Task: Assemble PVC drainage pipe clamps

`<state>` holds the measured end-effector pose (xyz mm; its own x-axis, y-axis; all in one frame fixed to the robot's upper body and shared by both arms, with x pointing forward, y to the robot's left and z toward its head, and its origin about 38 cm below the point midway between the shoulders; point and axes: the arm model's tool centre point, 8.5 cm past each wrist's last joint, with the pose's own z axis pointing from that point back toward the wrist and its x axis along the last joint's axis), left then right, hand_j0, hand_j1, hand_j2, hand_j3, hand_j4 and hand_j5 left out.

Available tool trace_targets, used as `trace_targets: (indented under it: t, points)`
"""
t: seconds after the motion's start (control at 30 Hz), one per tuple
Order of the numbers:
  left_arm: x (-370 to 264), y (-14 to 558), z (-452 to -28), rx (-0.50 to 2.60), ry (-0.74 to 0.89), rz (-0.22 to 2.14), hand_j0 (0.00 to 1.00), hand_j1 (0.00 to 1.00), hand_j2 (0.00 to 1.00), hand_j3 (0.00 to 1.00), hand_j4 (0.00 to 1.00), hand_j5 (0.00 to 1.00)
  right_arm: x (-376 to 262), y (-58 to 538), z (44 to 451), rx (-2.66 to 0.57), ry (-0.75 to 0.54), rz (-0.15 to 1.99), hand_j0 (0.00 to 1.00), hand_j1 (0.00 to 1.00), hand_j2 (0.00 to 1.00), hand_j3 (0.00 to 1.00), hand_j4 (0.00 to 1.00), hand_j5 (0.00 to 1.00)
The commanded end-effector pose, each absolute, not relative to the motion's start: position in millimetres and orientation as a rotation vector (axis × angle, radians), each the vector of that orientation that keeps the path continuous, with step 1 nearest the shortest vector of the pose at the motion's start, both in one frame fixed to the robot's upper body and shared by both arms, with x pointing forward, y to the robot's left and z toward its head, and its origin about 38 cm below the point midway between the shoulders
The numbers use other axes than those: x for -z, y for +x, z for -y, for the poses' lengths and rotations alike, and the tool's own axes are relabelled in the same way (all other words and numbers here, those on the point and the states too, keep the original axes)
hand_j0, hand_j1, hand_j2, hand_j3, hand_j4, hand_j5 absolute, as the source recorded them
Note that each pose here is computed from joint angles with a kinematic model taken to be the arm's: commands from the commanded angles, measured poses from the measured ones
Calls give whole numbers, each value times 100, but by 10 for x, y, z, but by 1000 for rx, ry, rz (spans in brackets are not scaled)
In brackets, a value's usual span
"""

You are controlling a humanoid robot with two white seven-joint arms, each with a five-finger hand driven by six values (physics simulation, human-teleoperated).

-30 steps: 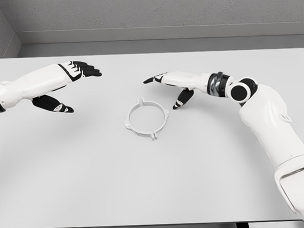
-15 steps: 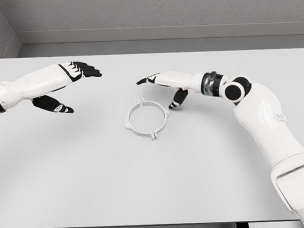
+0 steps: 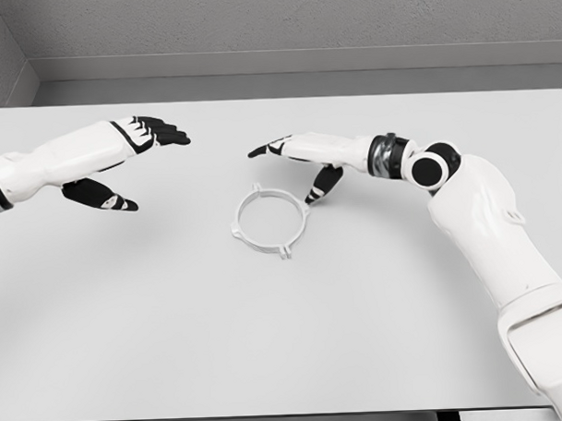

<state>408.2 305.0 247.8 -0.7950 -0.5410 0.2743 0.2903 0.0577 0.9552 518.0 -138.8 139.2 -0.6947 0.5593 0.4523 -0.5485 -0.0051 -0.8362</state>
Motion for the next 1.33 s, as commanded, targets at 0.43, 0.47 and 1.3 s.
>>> trace_targets:
  t: [0.43, 0.47, 1.3]
  points:
    - [-2453, 4080, -3039, 1790, 238, 1747, 100, 100, 100, 100, 100, 100, -1403, 5179, 1363, -1793, -4, 1501, 100, 100, 100, 100, 100, 100]
    - [-2443, 4079, -3028, 1791, 234, 1747, 100, 100, 100, 100, 100, 100, -1404, 5175, 1338, -1794, 0, 1504, 100, 100, 100, 100, 100, 100]
    - [-2459, 4077, -3045, 1793, 240, 1746, 100, 100, 100, 100, 100, 100, -2141, 5025, 3841, -1506, -404, 1477, 100, 100, 100, 100, 100, 100]
